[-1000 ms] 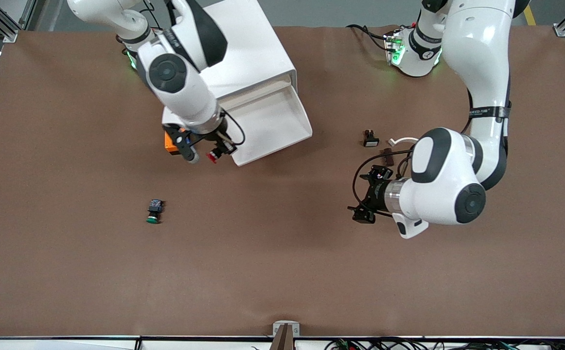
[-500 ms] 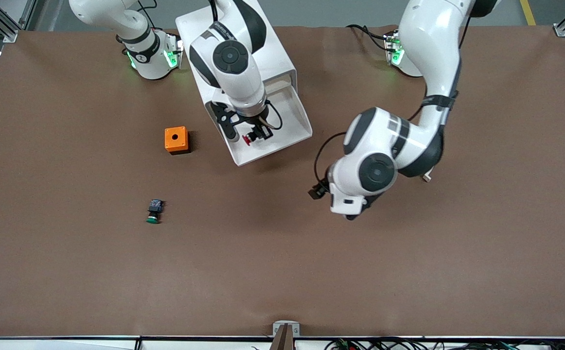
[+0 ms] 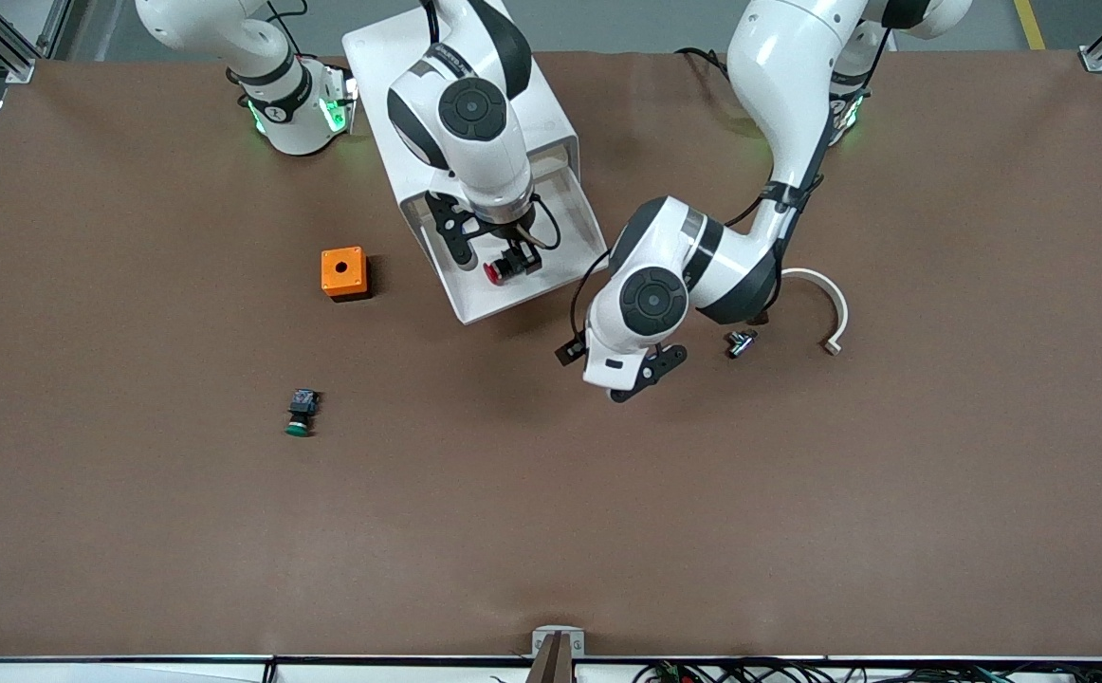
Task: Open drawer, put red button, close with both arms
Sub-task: 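Push the drawer shut with the left gripper while the right gripper withdraws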
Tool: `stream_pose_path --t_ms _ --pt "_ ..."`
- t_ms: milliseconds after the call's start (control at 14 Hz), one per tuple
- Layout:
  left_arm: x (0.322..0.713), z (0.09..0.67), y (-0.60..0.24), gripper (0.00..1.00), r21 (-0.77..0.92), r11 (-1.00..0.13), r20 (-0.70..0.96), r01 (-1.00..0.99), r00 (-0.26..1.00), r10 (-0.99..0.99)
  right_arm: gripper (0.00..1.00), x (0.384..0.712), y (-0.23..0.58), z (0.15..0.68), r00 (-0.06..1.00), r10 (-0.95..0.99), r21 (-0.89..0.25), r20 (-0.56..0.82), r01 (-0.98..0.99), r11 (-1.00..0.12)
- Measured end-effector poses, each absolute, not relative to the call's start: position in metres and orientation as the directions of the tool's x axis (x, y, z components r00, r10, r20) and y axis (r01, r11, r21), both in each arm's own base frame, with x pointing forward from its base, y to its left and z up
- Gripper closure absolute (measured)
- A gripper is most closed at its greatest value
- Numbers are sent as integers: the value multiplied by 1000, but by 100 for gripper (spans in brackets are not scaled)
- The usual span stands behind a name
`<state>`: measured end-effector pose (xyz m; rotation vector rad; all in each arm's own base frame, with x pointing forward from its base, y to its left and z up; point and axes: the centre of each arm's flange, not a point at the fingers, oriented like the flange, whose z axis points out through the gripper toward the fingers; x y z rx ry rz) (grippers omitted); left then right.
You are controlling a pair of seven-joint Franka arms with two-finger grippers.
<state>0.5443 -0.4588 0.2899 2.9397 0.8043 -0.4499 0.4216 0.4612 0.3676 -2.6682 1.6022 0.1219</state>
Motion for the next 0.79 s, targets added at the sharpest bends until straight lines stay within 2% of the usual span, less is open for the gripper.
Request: stream_pose_path --t_ms 143,214,500,786 --pt "533 289 -469 0 -10 -883 -312 469 838 449 5 429 456 375 589 -804 -2 -75 -807 -591" --pt "527 287 -473 0 -10 -890 -320 456 842 435 0 436 450 384 650 -756 -1 -73 -758 -652" --pt "506 282 -491 0 -9 -908 -352 419 849 395 0 487 385 449 817 -569 42 -95 -567 -822" --pt "474 285 -512 0 -11 -920 -389 391 846 365 0 533 290 498 935 -330 50 -129 -326 -944"
